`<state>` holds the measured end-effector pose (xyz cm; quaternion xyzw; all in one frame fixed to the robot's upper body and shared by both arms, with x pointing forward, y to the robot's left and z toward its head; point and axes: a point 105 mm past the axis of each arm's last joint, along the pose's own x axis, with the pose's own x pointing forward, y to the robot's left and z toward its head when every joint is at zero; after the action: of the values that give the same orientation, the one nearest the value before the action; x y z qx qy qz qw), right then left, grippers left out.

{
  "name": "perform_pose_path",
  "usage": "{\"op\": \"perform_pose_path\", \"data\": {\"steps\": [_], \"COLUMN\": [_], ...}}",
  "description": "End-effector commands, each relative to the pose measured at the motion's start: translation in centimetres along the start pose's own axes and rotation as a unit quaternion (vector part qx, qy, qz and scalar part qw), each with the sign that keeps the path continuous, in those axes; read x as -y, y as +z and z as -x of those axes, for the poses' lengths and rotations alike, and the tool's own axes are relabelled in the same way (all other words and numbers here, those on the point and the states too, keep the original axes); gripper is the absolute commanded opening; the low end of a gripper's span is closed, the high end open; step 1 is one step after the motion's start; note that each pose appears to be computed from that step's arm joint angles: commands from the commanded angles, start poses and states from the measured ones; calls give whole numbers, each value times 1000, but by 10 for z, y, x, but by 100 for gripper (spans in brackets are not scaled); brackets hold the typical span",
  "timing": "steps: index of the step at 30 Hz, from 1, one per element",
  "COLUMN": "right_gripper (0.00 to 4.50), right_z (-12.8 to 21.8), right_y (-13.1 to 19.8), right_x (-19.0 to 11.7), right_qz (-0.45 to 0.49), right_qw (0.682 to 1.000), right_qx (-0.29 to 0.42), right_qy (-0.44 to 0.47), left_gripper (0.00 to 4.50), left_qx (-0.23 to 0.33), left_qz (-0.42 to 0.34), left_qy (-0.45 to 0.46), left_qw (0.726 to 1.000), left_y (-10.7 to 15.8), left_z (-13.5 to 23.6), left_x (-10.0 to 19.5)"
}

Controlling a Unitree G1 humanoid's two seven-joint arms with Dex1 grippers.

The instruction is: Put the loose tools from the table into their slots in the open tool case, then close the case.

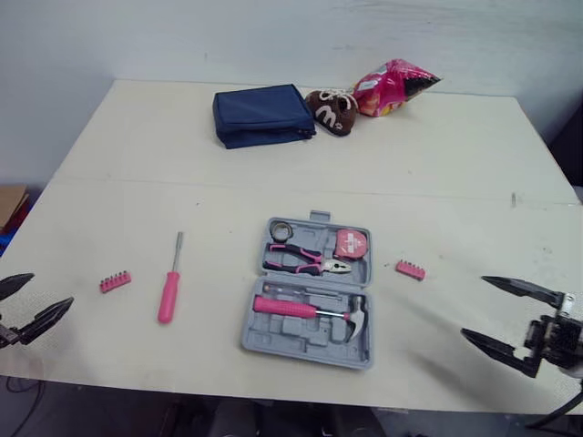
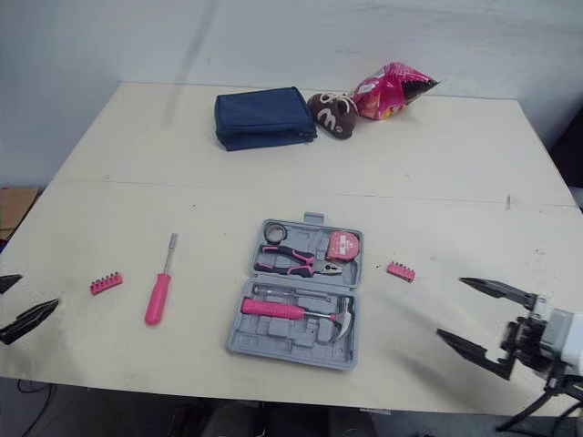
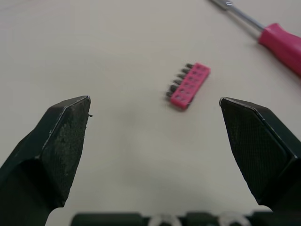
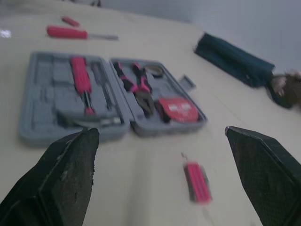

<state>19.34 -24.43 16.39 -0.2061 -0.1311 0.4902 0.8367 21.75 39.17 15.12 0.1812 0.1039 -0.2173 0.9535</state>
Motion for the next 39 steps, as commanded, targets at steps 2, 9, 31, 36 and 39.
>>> {"op": "perform_pose_path", "data": {"steps": [2, 9, 31, 36, 39], "right_gripper": [450, 450, 450, 450, 450], "right_z": [-24, -36, -30, -29, -29], "right_y": [16, 16, 17, 16, 15], "right_x": [-6, -4, 10, 12, 11], "right_qz": [11, 21, 39, 37, 32], "right_qw": [999, 999, 999, 999, 999], "right_qx": [35, 32, 0, -2, -4], "right_qy": [29, 31, 1, 0, -1], "left_gripper": [446, 446, 446, 271, 137], "left_qx": [-27, -75, -135, -126, -110], "left_qz": [-37, -72, 1, -2, 7], "left_qy": [-65, -167, -187, -192, -190], "left_qw": [997, 980, 973, 973, 976], "left_y": [-7, -19, -62, -63, -61], "left_z": [-24, -55, -48, -50, -51], "left_x": [0, 7, 19, 25, 27]}}
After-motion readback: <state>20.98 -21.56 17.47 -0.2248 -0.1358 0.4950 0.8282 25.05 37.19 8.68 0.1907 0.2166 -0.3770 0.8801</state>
